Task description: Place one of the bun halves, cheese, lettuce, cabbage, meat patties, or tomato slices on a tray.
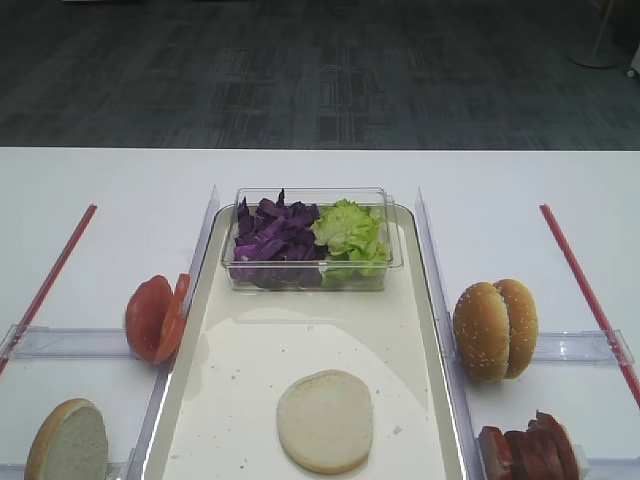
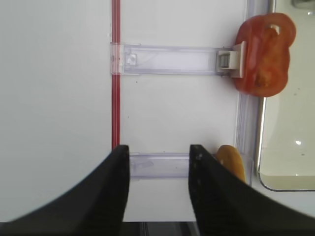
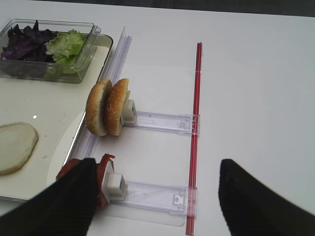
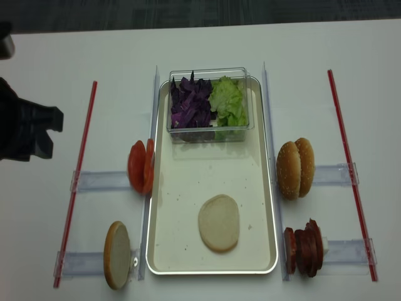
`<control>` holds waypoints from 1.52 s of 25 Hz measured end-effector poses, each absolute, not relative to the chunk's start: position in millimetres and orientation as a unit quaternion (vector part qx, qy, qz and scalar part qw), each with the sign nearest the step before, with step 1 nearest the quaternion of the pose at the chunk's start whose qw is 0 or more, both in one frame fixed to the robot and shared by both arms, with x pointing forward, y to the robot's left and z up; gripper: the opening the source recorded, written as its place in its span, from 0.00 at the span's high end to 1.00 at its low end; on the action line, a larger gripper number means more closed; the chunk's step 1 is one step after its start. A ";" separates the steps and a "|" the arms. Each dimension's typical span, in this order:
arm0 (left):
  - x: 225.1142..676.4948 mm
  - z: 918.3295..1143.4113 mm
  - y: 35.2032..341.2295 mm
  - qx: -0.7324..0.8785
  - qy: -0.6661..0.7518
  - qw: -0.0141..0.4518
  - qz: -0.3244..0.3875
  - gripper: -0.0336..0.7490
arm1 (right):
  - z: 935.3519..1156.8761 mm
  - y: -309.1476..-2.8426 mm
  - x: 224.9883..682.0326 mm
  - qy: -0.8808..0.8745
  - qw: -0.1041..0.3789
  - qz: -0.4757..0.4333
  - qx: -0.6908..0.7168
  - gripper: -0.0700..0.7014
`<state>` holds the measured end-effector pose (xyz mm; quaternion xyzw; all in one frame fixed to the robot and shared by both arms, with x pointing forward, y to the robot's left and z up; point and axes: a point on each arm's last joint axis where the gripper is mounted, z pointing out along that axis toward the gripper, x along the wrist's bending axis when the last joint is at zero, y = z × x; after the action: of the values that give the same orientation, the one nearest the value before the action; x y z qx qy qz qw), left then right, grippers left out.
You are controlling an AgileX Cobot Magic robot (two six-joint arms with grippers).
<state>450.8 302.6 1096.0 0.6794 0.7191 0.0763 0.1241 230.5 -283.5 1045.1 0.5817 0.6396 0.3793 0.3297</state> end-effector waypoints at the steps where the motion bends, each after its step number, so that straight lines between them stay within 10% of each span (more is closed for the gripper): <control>1: 445.7 1100.6 302.5 0.679 0.718 0.132 0.084 0.60 | 1045.1 -283.5 230.5 0.640 0.330 0.379 0.582 0.21; 38: 264.2 1049.9 298.0 0.665 0.675 0.237 0.215 0.60 | 1045.1 -283.5 230.5 0.639 0.329 0.380 0.582 0.21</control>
<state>264.2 298.0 1049.9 0.6647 0.6753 0.2147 0.2366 230.5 -283.5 1045.1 0.5823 0.6391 0.3796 0.3294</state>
